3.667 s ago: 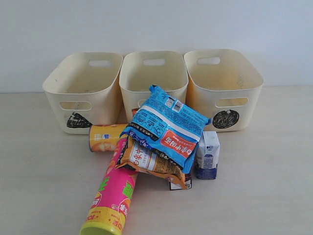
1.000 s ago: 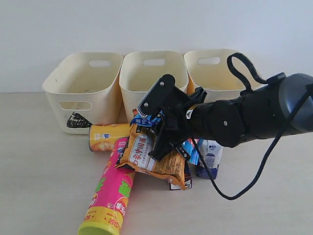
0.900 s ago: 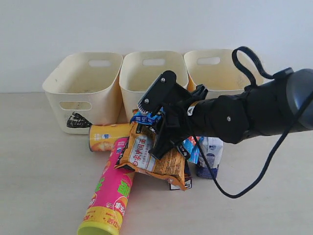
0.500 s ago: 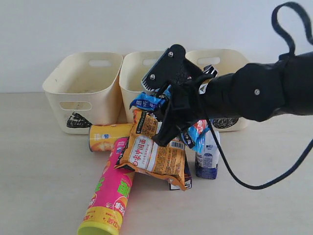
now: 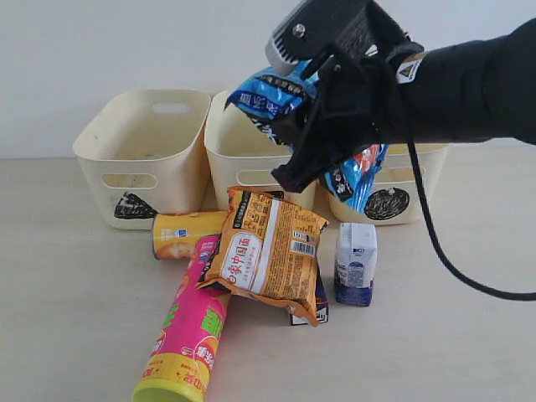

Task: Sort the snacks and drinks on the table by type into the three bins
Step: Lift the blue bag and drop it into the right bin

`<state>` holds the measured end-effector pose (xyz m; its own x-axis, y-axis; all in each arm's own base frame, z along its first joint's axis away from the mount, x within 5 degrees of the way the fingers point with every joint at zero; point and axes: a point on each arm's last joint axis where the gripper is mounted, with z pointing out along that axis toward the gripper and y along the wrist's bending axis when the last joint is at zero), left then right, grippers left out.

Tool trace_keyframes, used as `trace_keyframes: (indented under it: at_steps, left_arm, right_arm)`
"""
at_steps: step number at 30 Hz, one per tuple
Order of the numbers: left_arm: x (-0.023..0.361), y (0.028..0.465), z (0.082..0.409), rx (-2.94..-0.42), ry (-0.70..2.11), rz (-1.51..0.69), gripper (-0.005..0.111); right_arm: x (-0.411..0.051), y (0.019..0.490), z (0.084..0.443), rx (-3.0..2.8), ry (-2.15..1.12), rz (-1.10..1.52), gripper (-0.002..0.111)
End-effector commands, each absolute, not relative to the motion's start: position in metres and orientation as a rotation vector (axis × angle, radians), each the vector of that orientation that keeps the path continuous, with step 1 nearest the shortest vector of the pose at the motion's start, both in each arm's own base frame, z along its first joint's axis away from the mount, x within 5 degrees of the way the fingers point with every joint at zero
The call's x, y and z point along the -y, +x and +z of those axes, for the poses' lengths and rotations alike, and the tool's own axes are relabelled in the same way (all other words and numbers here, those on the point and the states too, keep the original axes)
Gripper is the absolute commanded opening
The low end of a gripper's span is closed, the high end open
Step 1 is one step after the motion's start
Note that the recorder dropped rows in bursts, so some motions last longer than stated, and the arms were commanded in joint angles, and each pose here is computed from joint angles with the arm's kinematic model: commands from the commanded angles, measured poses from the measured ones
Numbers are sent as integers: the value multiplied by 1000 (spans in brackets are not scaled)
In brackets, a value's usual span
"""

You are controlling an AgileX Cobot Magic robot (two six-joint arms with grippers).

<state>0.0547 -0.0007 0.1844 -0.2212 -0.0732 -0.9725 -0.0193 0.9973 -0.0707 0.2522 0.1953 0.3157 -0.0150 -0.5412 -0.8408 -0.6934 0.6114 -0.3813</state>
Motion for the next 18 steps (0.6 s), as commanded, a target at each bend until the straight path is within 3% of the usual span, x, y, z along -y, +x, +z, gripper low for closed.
trace_keyframes:
  at_steps: [1, 8, 18]
  left_arm:
    - [1, 55, 187, -1773, -75, -55, 4]
    - [1, 55, 187, -1773, -75, -55, 4]
    - [1, 55, 187, -1773, -75, -55, 4]
  right_arm:
    - [-185, 262, 333, -1647, -944, 144, 0]
    - [-156, 294, 353, -1673, -796, 83, 0]
    - [-134, 358, 343, -1699, -670, -18, 0]
